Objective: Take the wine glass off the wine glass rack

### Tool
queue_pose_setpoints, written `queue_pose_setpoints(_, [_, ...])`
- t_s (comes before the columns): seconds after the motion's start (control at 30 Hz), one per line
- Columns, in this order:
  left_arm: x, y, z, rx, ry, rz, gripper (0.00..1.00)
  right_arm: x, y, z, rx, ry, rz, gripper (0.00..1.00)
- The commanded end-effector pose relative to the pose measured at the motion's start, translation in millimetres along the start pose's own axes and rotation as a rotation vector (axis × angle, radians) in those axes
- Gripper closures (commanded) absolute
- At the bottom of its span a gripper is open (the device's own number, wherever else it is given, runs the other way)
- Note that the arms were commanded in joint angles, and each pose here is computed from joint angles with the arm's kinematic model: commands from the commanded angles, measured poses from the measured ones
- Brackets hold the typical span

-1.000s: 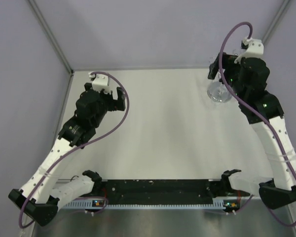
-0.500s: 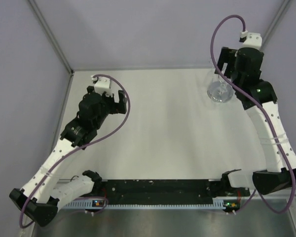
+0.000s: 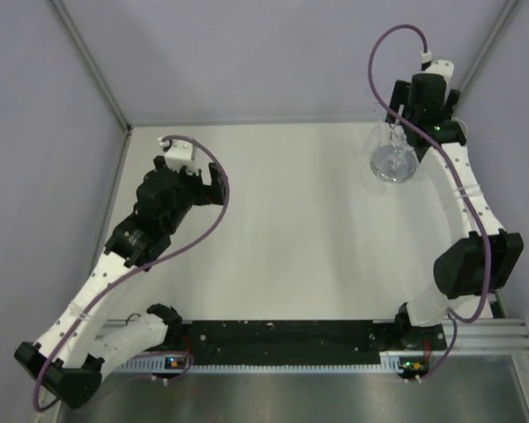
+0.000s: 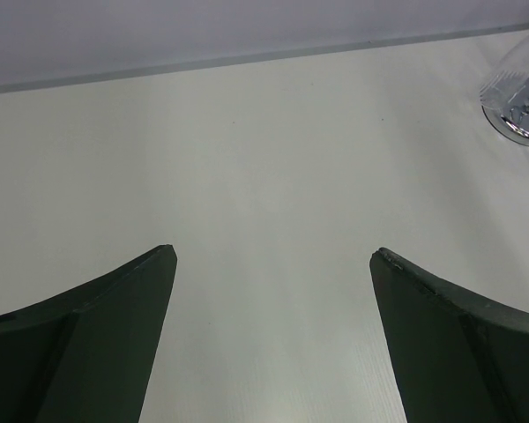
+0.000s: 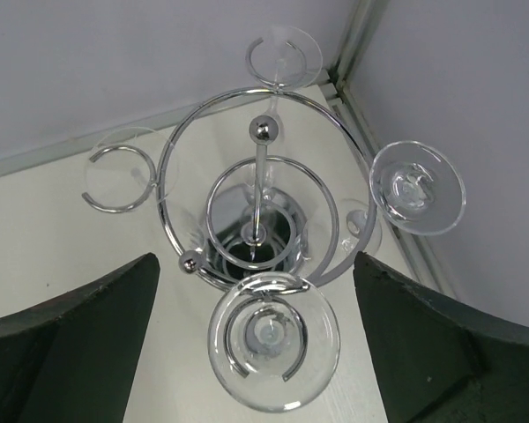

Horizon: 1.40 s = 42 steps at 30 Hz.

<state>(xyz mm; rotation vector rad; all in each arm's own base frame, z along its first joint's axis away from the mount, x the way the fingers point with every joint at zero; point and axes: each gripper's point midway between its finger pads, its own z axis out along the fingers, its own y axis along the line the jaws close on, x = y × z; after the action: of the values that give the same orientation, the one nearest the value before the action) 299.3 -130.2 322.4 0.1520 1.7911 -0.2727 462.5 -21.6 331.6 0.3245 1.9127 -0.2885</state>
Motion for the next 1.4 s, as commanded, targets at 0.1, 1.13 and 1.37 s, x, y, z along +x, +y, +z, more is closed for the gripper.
queue_pose_setpoints(0.1, [-13,0,-8,0.005,-0.067,-0.020,0.02,-48,-6,18,0.037,-0.145,0.012,0.08])
queue_pose_setpoints(1.13, [-13,-2,-11,0.028,-0.078,-0.010,0.03,-28,-7,76,0.069,-0.118,0.065,0.32])
queue_pose_setpoints(1.37, [-11,-3,-9,0.030,-0.072,-0.007,0.03,-23,-1,82,0.044,-0.120,0.067,0.48])
